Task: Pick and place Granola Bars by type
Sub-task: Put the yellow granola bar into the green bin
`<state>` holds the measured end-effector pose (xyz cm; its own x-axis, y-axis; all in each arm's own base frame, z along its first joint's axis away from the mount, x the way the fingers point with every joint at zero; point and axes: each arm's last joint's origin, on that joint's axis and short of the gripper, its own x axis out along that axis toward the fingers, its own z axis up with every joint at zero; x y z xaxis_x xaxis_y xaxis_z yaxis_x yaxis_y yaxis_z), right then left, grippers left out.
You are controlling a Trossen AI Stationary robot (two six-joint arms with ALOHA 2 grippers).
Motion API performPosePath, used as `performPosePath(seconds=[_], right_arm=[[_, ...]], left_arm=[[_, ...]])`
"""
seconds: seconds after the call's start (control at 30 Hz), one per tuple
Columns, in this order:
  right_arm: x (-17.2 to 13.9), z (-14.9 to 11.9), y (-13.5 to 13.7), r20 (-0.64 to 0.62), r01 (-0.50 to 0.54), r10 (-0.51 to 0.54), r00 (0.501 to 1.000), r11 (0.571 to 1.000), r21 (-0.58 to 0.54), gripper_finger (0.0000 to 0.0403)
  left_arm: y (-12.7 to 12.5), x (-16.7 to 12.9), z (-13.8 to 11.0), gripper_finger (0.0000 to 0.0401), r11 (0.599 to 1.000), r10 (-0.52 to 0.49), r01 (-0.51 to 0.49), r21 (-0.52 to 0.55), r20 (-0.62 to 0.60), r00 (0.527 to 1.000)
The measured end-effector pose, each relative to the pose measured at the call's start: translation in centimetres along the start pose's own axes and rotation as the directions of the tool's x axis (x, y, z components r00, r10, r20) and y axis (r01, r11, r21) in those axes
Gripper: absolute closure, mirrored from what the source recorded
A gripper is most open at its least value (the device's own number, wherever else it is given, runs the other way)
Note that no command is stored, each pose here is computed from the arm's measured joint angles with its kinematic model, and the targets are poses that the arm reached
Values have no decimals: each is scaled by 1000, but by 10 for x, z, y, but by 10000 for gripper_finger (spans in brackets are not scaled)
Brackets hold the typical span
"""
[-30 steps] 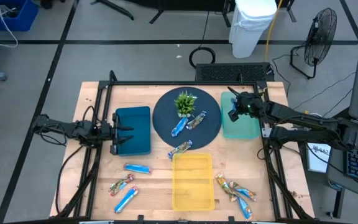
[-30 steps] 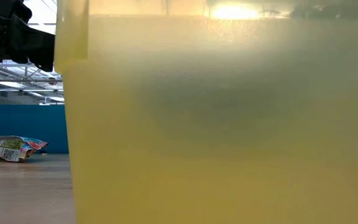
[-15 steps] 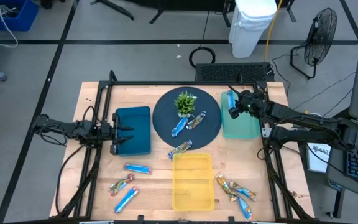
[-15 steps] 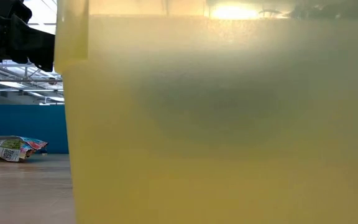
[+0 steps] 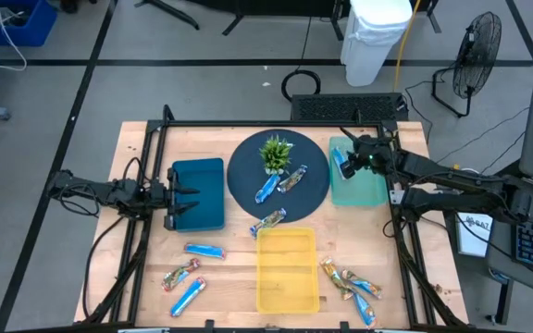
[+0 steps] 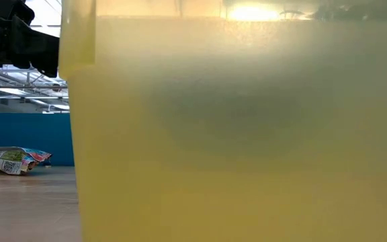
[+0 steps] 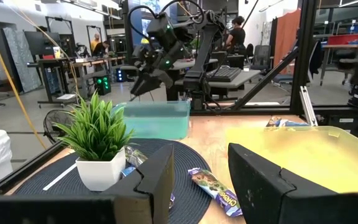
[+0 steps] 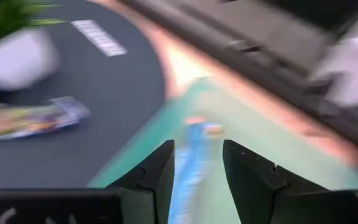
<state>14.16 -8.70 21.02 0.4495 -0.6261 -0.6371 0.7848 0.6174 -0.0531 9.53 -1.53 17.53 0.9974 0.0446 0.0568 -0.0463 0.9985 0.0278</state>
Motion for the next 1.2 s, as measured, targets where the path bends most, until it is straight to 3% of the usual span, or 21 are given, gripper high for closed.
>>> performPosePath(seconds=[0.1, 0.17, 0.27, 0.37, 0.43, 0.5, 0.57, 0.67, 0.87, 1.03, 1.2], right_arm=[[-2, 3, 10, -9, -275, 275, 961, 961, -1, 281], [-6, 7, 21, 3, -490, 490, 872, 872, -6, 283], [-20, 12, 42, 10, -778, 778, 628, 628, -9, 286], [-38, 10, 63, -44, -924, 924, 381, 382, 16, 287], [-51, 4, 78, -100, -965, 961, 256, 261, 37, 287], [-66, -7, 93, -161, -981, 971, 177, 188, 58, 287], [-83, -19, 107, -201, -984, 968, 149, 165, 70, 289], [-108, -41, 124, -223, -982, 961, 163, 180, 55, 305], [-144, -96, 148, -252, -954, 924, 288, 301, 14, 378], [-162, -133, 172, -265, -958, 924, 275, 288, 10, 399], [-167, -159, 197, -356, -931, 879, 317, 359, 60, 402]], left_arm=[[0, 0, 0, 242, 1000, 0, 0, 0, 0, 1000], [0, 0, 0, 242, 1000, 0, 0, 0, 1, 1000], [0, 0, 0, 242, 1000, 0, 0, 0, 0, 1000], [0, 0, 0, 242, 1000, 0, 0, 0, 0, 1000], [0, 0, 0, 242, 1000, 0, 0, 0, 0, 1000], [0, 0, 0, 242, 1000, 0, 0, 0, 1, 1000], [0, 0, 0, 242, 1000, 0, 0, 0, 0, 1000], [0, 0, 0, 242, 1000, 0, 0, 0, 0, 1000], [0, 0, 0, 242, 1000, 0, 0, 0, 0, 1000], [0, 0, 0, 242, 1000, 0, 0, 0, 0, 1000], [0, 0, 0, 242, 1000, 0, 0, 0, 0, 1000]])
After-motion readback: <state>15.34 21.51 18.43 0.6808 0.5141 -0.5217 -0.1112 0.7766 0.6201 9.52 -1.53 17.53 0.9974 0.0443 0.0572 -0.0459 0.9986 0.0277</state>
